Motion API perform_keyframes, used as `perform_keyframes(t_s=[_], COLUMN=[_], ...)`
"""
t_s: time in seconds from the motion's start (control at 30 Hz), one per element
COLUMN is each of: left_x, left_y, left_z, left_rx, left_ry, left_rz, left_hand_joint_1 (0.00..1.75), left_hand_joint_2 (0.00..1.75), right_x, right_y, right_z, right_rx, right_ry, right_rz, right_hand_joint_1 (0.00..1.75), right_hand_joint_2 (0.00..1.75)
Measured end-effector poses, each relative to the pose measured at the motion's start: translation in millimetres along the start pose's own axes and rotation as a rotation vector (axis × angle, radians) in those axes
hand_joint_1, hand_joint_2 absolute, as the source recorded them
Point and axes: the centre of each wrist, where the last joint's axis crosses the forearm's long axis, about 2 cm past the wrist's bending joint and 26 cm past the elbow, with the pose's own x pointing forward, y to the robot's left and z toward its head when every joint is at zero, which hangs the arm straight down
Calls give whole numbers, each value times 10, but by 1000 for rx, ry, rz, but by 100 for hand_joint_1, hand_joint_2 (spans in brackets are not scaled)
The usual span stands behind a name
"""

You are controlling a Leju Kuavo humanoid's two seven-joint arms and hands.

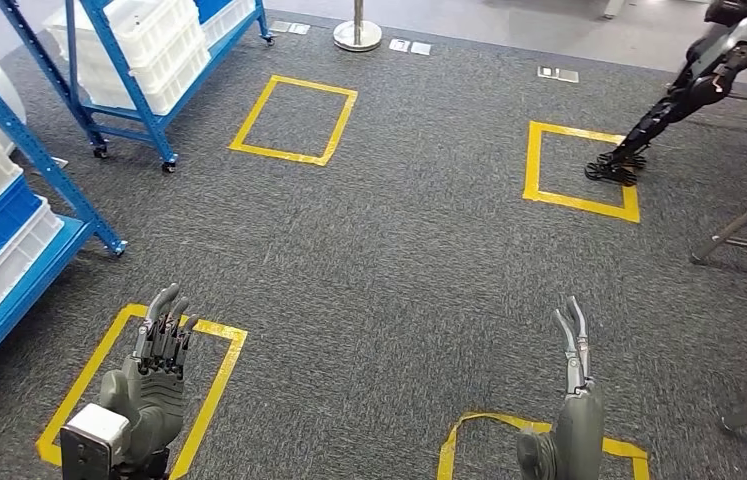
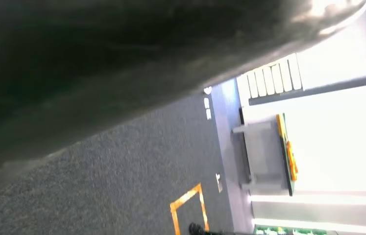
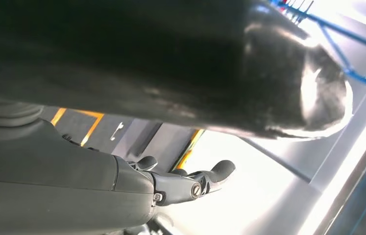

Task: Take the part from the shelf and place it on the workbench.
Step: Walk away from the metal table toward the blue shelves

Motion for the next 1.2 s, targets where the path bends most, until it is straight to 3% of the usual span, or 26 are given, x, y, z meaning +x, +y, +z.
perform_keyframes(t_s=[1.2], left_x=[-24], left_y=[-27], left_z=[-22], left_rx=[-5], left_ry=[-3], left_rz=[22], left_hand_joint_1=[0], left_hand_joint_2=[0], right_x=[-12], right_y=[-1], right_z=[9], right_rx=[-7], right_ry=[5], right_rz=[-1], right_hand_joint_1=[0], right_hand_joint_2=[0])
